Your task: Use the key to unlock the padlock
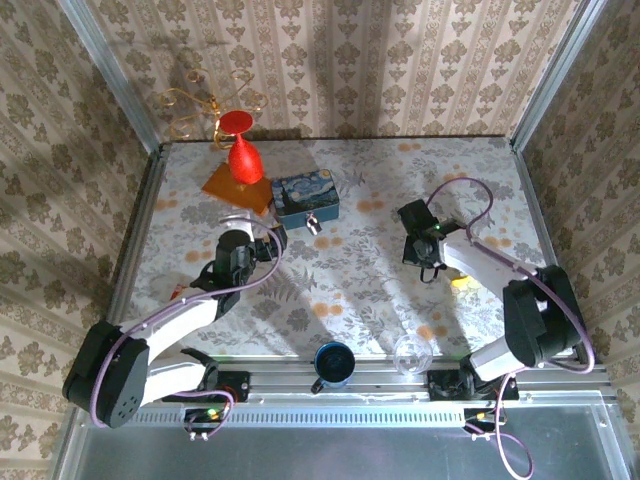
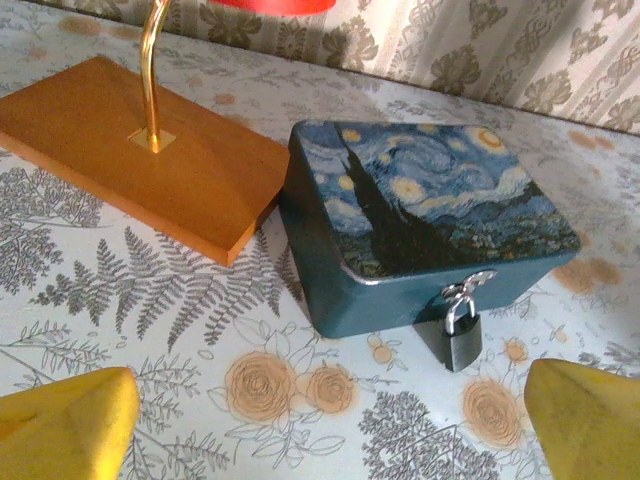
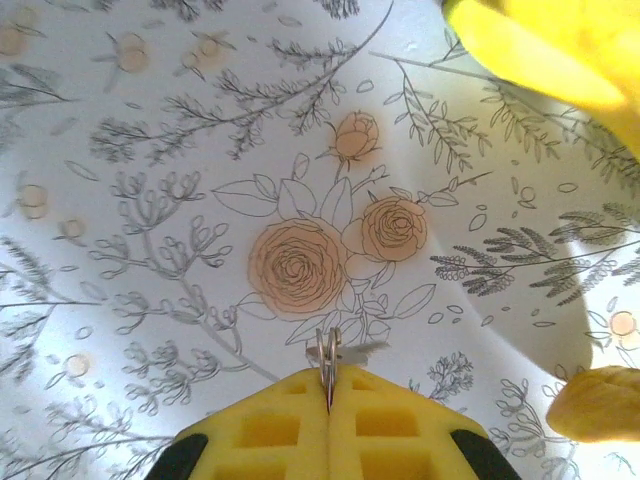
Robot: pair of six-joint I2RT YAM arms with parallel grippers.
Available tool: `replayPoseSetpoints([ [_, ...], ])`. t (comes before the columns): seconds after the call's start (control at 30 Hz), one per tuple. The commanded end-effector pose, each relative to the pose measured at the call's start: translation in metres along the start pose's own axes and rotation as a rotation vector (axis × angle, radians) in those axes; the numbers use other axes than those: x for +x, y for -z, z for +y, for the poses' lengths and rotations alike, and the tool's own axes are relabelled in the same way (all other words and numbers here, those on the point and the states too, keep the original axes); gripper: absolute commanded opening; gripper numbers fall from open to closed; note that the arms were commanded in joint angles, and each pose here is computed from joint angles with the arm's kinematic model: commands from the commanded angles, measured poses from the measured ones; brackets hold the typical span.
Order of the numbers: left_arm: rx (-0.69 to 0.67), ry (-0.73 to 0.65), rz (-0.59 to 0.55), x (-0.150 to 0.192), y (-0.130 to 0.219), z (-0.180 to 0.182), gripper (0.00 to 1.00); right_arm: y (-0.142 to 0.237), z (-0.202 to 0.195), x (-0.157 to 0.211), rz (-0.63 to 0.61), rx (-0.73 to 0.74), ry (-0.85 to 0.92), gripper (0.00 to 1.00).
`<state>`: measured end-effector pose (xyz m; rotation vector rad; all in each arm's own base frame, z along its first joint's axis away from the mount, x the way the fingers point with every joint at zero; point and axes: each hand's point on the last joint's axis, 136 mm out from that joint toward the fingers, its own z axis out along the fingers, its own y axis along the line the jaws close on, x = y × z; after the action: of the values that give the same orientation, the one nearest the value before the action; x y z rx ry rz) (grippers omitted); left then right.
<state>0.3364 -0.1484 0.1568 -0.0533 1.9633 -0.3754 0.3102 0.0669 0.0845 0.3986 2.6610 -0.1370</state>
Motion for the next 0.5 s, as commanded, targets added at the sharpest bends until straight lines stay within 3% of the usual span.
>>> replayPoseSetpoints([
  [0.0,0.011,0.055,0.000,-0.014,0.003,-0.005,1.00,0.027,-0.004,-0.009,-0.050,-0.005,0.043,0.00],
  [0.27,0.084,0.156,0.029,-0.027,0.004,-0.014,1.00,0.088,0.026,-0.024,-0.175,-0.241,0.064,0.00],
  [0.47,0.255,0.069,0.006,-0.042,0.008,-0.047,1.00,0.131,0.061,-0.033,-0.222,-0.467,0.073,0.00],
])
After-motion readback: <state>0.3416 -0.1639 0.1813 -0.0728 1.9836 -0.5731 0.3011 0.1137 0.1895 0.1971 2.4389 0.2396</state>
